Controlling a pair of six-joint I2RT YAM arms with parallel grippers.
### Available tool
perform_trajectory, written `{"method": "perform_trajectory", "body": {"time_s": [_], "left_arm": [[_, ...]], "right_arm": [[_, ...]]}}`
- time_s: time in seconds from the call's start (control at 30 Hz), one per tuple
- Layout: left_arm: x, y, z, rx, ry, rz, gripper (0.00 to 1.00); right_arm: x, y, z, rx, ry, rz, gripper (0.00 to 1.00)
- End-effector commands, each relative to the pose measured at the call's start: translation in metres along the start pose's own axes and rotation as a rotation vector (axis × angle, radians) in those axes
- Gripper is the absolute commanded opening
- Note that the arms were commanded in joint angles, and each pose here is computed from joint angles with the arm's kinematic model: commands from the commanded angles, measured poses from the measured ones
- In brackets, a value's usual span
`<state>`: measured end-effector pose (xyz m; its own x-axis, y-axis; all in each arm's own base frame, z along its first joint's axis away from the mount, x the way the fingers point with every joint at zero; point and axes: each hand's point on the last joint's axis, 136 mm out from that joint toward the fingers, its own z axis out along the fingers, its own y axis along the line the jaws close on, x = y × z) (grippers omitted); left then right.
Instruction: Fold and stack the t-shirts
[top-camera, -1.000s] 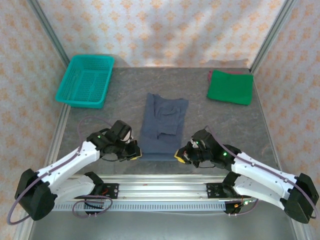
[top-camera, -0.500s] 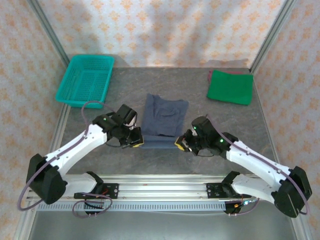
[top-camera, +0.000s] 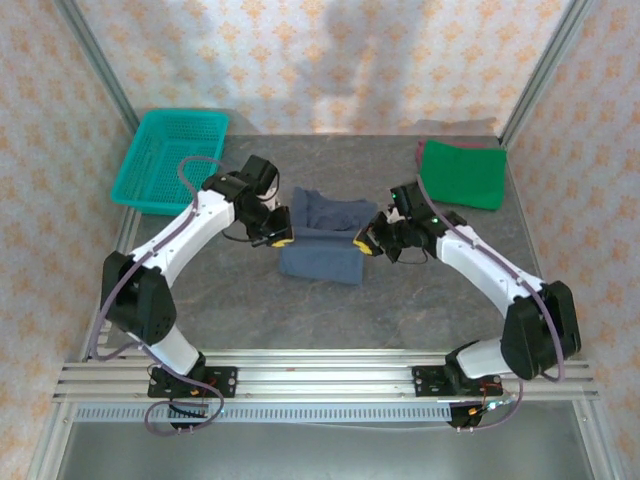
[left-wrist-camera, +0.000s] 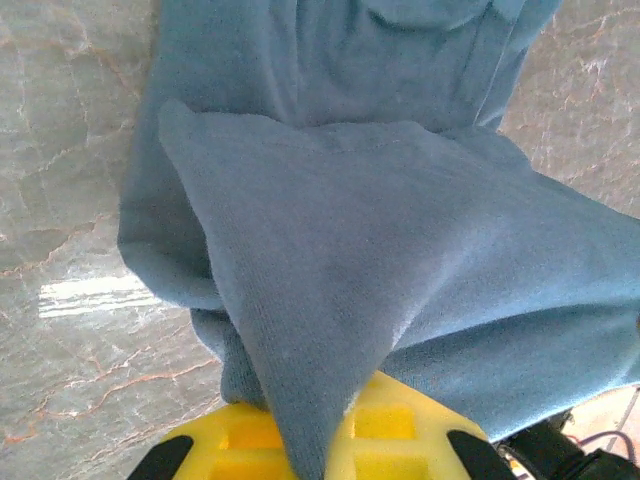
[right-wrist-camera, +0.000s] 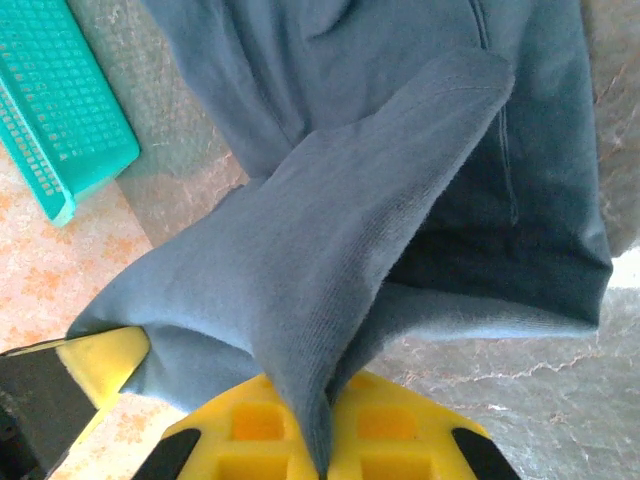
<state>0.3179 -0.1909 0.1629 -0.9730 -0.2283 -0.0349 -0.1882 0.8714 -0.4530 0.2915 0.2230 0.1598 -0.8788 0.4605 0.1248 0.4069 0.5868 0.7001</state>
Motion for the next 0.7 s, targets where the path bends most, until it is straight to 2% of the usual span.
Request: {"method": "perform_trajectory", "body": {"time_s": [0.0, 0.23, 0.57, 0.67], "left_arm": [[-0.012, 0.007, -0.005, -0.060, 0.019, 0.034, 0.00], [-0.049, -0.003, 0.007, -0.071, 0.035, 0.056, 0.00], [-0.106, 0.006, 0.048, -0.112, 0.055, 0.032, 0.00], [-0.124, 0.005, 0.062, -0.100, 0.058, 0.024, 0.01]], "right_arm": [[-0.015, -0.004, -0.002, 0.032, 0.010, -0.007, 0.00], [-0.051, -0.002, 0.004, 0.041, 0.019, 0.015, 0.00], [-0.104, -0.018, 0.037, 0.068, 0.041, 0.080, 0.00], [-0.124, -0.024, 0.052, 0.070, 0.037, 0.106, 0.06]]}}
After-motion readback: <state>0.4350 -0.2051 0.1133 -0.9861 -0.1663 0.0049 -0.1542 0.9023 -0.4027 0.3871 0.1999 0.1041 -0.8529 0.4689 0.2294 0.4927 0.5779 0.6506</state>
